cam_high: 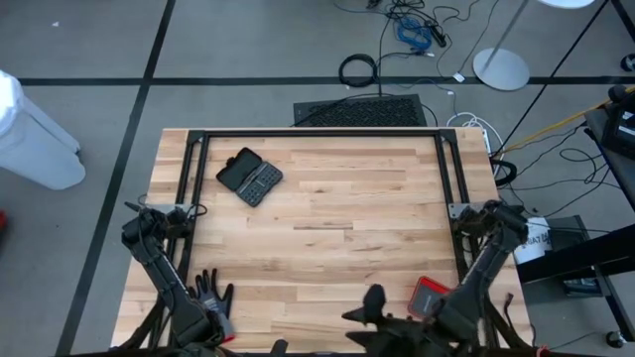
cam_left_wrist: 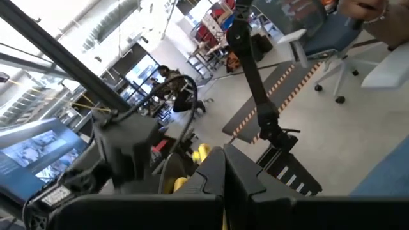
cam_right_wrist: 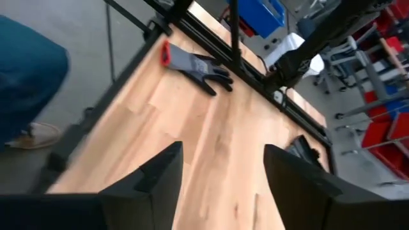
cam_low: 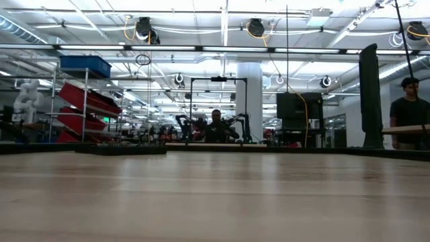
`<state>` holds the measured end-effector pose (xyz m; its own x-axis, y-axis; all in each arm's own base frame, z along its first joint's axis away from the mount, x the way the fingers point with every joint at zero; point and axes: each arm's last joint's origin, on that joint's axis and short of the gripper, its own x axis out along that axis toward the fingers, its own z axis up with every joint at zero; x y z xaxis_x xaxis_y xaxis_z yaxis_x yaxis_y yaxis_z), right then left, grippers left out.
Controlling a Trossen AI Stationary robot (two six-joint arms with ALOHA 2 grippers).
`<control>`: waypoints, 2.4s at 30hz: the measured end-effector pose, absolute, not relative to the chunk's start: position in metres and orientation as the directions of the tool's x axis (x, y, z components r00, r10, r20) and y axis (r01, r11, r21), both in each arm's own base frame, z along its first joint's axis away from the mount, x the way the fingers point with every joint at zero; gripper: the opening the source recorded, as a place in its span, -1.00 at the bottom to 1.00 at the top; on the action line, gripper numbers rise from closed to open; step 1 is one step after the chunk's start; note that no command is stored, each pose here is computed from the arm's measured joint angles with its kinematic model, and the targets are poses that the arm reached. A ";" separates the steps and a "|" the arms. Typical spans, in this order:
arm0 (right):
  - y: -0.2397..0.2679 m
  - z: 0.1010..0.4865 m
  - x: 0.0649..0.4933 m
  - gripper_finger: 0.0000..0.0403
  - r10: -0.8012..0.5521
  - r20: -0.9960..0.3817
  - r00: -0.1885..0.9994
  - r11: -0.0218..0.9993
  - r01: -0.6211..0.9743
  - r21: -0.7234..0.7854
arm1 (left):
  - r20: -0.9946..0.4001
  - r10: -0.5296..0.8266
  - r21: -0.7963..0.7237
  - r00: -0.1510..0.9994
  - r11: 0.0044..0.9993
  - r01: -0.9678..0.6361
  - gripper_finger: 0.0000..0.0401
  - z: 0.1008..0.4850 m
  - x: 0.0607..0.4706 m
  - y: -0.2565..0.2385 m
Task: Coil cords
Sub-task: Coil the yellow wire onto the spool
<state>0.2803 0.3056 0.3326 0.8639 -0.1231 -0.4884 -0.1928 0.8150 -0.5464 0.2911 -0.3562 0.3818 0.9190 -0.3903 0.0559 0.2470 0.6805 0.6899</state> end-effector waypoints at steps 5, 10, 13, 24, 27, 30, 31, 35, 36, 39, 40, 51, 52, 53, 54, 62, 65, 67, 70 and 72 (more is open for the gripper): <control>0.313 0.347 0.256 0.06 -0.096 -0.456 0.885 0.835 -0.178 -0.521 | 0.051 -0.390 0.692 0.919 0.677 0.249 -1.00 0.381 0.291 -0.356; 0.321 0.359 0.234 0.05 -0.127 -0.369 0.921 0.786 -0.134 -0.603 | 0.028 -0.363 0.704 0.931 0.669 0.239 -1.00 0.379 0.292 -0.355; 0.326 0.370 0.228 0.05 -0.111 -0.305 0.946 0.786 -0.104 -0.609 | 0.018 -0.348 0.705 0.937 0.669 0.235 -1.00 0.378 0.293 -0.354; 0.333 0.397 0.249 0.05 0.140 -0.188 0.972 0.868 -0.212 -0.449 | -0.008 -0.318 0.696 0.948 0.679 0.234 -1.00 0.375 0.297 -0.350; 0.330 0.395 0.256 0.04 0.133 -0.196 0.972 0.873 -0.208 -0.441 | -0.016 -0.284 0.700 0.959 0.682 0.213 -1.00 0.375 0.298 -0.348; 0.328 0.394 0.260 0.04 0.165 -0.208 0.964 0.871 -0.242 -0.427 | -0.016 -0.276 0.694 0.961 0.689 0.209 -1.00 0.375 0.299 -0.347; 0.327 0.394 0.262 0.04 0.176 -0.211 0.961 0.872 -0.252 -0.419 | -0.016 -0.275 0.691 0.961 0.692 0.209 -1.00 0.375 0.299 -0.347; 0.323 0.394 0.267 0.04 0.173 -0.214 0.961 0.881 -0.248 -0.403 | -0.016 -0.270 0.681 0.963 0.702 0.208 -1.00 0.375 0.301 -0.345; 0.323 0.393 0.269 0.03 0.168 -0.214 0.962 0.883 -0.244 -0.402 | -0.016 -0.269 0.681 0.963 0.702 0.208 -1.00 0.375 0.302 -0.345; 0.322 0.391 0.272 -0.02 0.163 -0.217 0.963 0.886 -0.239 -0.398 | -0.016 -0.266 0.679 0.964 0.704 0.206 -1.00 0.375 0.303 -0.344; 0.323 0.390 0.273 -0.05 0.163 -0.220 0.962 0.885 -0.242 -0.399 | -0.016 -0.264 0.675 0.964 0.708 0.205 -1.00 0.375 0.303 -0.343; 0.321 0.382 0.284 -0.63 0.156 -0.236 0.959 0.876 -0.245 -0.415 | -0.016 -0.261 0.663 0.965 0.720 0.206 -1.00 0.375 0.304 -0.343; 0.321 0.382 0.284 -0.70 0.155 -0.236 0.959 0.873 -0.245 -0.421 | -0.016 -0.261 0.663 0.965 0.720 0.206 -1.00 0.375 0.304 -0.343; 0.321 0.382 0.284 -0.76 0.155 -0.235 0.960 0.869 -0.245 -0.429 | -0.017 -0.261 0.663 0.965 0.720 0.206 -1.00 0.374 0.304 -0.343; 0.321 0.382 0.284 -0.83 0.153 -0.234 0.960 0.867 -0.244 -0.435 | -0.016 -0.260 0.662 0.966 0.721 0.205 -1.00 0.375 0.304 -0.343; 0.320 0.382 0.283 -0.98 0.099 -0.226 0.969 0.865 -0.196 -0.463 | -0.008 -0.242 0.650 0.970 0.736 0.189 -1.00 0.375 0.304 -0.343; 0.320 0.382 0.284 -0.99 0.090 -0.219 0.971 0.865 -0.186 -0.467 | -0.003 -0.225 0.635 0.974 0.752 0.176 -1.00 0.376 0.304 -0.342; 0.320 0.383 0.284 -0.99 0.076 -0.214 0.974 0.862 -0.172 -0.477 | 0.002 -0.209 0.624 0.978 0.764 0.162 -1.00 0.377 0.304 -0.342; 0.320 0.383 0.282 -0.99 0.057 -0.209 0.976 0.855 -0.156 -0.494 | 0.011 -0.173 0.586 0.985 0.799 0.134 -1.00 0.378 0.304 -0.341; 0.322 0.383 0.280 -1.00 0.052 -0.206 0.977 0.845 -0.153 -0.513 | 0.013 -0.162 0.583 0.987 0.803 0.124 -0.99 0.378 0.304 -0.341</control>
